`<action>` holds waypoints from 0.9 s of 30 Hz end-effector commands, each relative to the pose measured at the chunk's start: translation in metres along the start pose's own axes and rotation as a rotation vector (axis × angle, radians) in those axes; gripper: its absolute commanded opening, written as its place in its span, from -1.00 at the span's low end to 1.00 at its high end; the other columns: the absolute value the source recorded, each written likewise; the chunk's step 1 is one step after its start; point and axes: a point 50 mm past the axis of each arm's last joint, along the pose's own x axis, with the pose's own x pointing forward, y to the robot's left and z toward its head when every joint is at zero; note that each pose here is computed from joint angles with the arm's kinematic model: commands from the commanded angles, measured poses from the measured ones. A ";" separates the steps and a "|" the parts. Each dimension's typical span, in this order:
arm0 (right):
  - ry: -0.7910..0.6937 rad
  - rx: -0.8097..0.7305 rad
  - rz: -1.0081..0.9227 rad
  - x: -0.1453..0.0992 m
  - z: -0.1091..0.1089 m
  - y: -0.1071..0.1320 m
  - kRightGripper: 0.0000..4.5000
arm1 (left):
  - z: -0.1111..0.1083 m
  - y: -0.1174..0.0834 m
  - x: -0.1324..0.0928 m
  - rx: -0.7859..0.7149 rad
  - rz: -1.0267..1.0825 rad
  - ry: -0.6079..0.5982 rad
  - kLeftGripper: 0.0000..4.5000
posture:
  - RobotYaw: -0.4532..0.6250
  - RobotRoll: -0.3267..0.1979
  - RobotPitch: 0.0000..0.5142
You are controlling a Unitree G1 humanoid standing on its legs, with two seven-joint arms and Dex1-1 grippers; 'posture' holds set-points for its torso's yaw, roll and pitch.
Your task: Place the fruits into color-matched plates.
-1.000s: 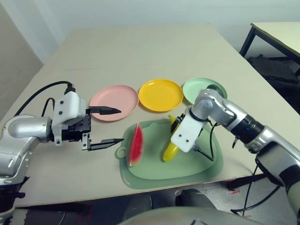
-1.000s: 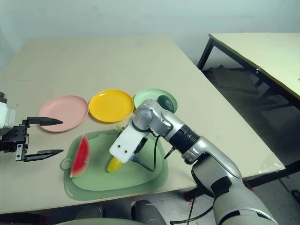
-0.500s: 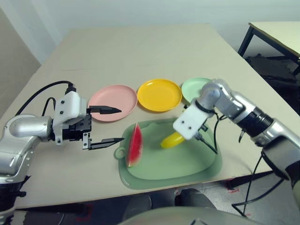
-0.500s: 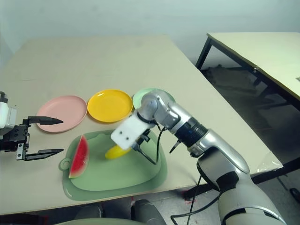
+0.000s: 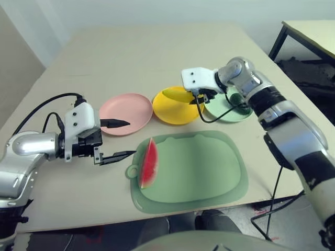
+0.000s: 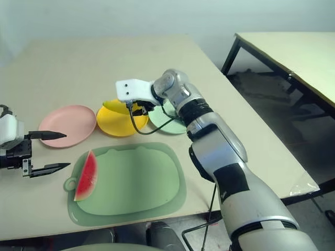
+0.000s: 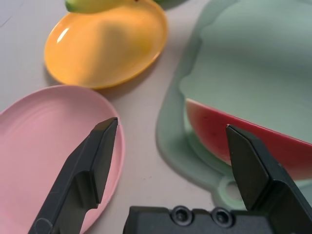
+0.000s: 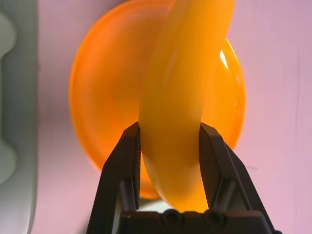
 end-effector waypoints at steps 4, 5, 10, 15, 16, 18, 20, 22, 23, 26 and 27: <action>0.103 0.012 -0.025 0.008 -0.004 0.000 -0.25 | -0.001 -0.002 0.004 -0.010 0.001 0.033 1.00 | -0.03 0.25 -0.94; 0.119 0.012 -0.021 0.009 -0.006 0.001 -0.25 | -0.001 -0.002 0.003 -0.011 0.000 0.038 1.00 | -0.03 0.25 -0.94; 0.139 0.007 -0.004 0.011 -0.010 0.005 -0.10 | -0.004 -0.003 0.002 -0.015 0.010 0.054 1.00 | -0.01 0.25 -0.94; 0.136 0.005 0.008 0.010 -0.012 0.005 0.69 | -0.004 -0.002 0.004 0.007 0.015 0.047 1.00 | -0.02 0.25 -0.94; 0.134 0.004 0.008 0.009 -0.012 0.005 0.84 | -0.004 -0.003 0.005 0.010 0.011 0.045 1.00 | -0.02 0.25 -0.94; 0.128 0.000 0.007 0.006 -0.012 0.004 0.99 | -0.004 -0.003 0.006 0.015 0.006 0.042 1.00 | -0.04 0.25 -0.94; 0.113 -0.005 0.001 0.002 -0.011 0.001 0.99 | -0.003 -0.003 0.007 0.023 0.000 0.040 1.00 | -0.04 0.25 -0.93; 0.081 -0.002 -0.007 -0.004 -0.009 -0.003 0.99 | -0.003 -0.002 0.007 0.031 -0.006 0.037 1.00 | -0.04 0.25 -0.93; 0.056 0.007 -0.009 -0.007 -0.007 -0.005 0.99 | -0.002 -0.002 0.007 0.035 -0.008 0.034 1.00 | -0.03 0.25 -0.93; -0.098 0.072 -0.008 -0.023 0.001 -0.010 0.99 | 0.001 0.001 0.006 0.086 -0.021 0.027 1.00 | -0.02 0.25 -0.94; -0.137 0.090 -0.008 -0.029 0.001 -0.009 0.99 | 0.002 0.003 0.005 0.098 -0.023 0.025 1.00 | -0.02 0.25 -0.94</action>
